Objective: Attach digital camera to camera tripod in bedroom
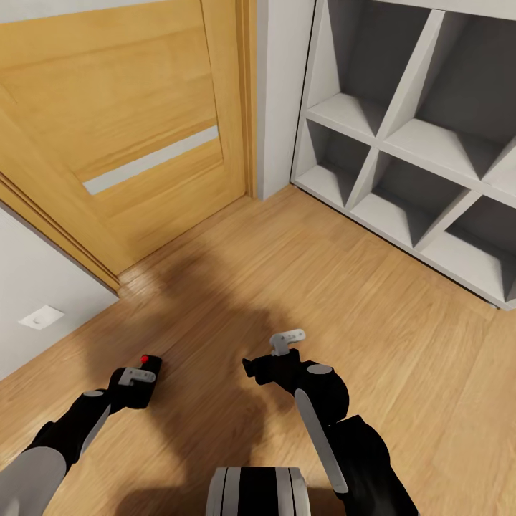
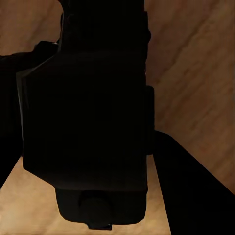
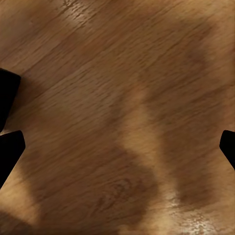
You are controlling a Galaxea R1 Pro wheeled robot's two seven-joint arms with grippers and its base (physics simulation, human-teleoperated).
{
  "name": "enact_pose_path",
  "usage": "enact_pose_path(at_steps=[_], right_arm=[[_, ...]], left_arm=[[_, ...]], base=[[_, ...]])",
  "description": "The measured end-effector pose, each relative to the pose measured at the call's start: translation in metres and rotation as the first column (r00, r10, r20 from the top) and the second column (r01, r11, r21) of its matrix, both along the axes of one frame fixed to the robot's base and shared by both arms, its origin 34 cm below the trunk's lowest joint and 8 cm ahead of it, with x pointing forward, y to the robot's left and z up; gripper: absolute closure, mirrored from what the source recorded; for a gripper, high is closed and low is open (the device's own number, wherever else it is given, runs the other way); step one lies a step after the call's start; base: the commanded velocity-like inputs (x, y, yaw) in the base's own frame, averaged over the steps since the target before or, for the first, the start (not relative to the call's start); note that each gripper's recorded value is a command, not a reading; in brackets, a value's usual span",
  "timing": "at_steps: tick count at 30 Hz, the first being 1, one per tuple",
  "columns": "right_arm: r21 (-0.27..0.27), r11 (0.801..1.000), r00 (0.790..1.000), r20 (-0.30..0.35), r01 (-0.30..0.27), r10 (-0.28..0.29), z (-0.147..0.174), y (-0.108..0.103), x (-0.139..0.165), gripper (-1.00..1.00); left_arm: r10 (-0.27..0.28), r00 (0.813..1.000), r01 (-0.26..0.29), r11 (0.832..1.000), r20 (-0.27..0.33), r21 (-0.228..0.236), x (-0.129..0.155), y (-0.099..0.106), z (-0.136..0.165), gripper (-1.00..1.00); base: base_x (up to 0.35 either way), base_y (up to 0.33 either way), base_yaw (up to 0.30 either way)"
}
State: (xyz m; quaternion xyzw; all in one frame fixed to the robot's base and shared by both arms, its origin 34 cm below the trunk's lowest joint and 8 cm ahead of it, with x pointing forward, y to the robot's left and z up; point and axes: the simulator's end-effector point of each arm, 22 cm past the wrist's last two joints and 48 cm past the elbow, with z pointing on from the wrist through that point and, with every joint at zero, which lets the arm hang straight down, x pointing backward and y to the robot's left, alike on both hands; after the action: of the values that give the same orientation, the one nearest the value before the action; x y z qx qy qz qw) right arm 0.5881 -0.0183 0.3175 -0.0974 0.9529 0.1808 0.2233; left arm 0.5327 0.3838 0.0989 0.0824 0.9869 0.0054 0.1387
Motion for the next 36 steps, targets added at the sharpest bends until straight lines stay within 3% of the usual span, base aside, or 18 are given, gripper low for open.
enact_pose_path(at_steps=[7,12,20,24,29,36], right_arm=[[0.001,1.0,1.0,0.017,0.002,-0.002,0.009,0.0,0.003,-1.0],[0.002,1.0,0.999,0.037,0.003,-0.004,0.02,-0.001,0.007,-1.0],[0.003,1.0,0.997,0.072,0.008,-0.008,0.038,-0.003,0.014,-1.0],[0.007,1.0,0.996,0.086,0.007,-0.008,0.047,-0.002,0.016,-1.0],[0.009,1.0,0.995,0.103,0.005,-0.006,0.057,-0.001,0.016,-1.0],[0.021,1.0,0.991,0.134,0.003,-0.006,0.07,0.003,0.013,-1.0]], left_arm=[[0.018,0.999,-0.018,1.0,-0.04,0.006,0.004,-0.002,0.011,1.0],[0.019,1.0,-0.019,1.0,-0.011,0.006,0.019,-0.007,0.031,1.0],[0.073,0.997,-0.073,0.997,-0.008,0.004,0.029,-0.005,0.062,1.0],[0.097,0.995,-0.096,0.995,-0.011,0.009,0.023,-0.002,0.083,1.0],[0.121,0.992,-0.121,0.993,0.026,0.008,0.019,-0.001,0.118,1.0],[0.136,0.989,-0.135,0.991,0.06,-0.013,-0.002,-0.02,0.161,1.0]], base=[[0.0,0.0,0.0],[0.0,0.0,0.0],[0.0,0.0,0.0],[0.0,0.0,0.0],[0.0,0.0,0.0],[0.0,0.0,0.0]])
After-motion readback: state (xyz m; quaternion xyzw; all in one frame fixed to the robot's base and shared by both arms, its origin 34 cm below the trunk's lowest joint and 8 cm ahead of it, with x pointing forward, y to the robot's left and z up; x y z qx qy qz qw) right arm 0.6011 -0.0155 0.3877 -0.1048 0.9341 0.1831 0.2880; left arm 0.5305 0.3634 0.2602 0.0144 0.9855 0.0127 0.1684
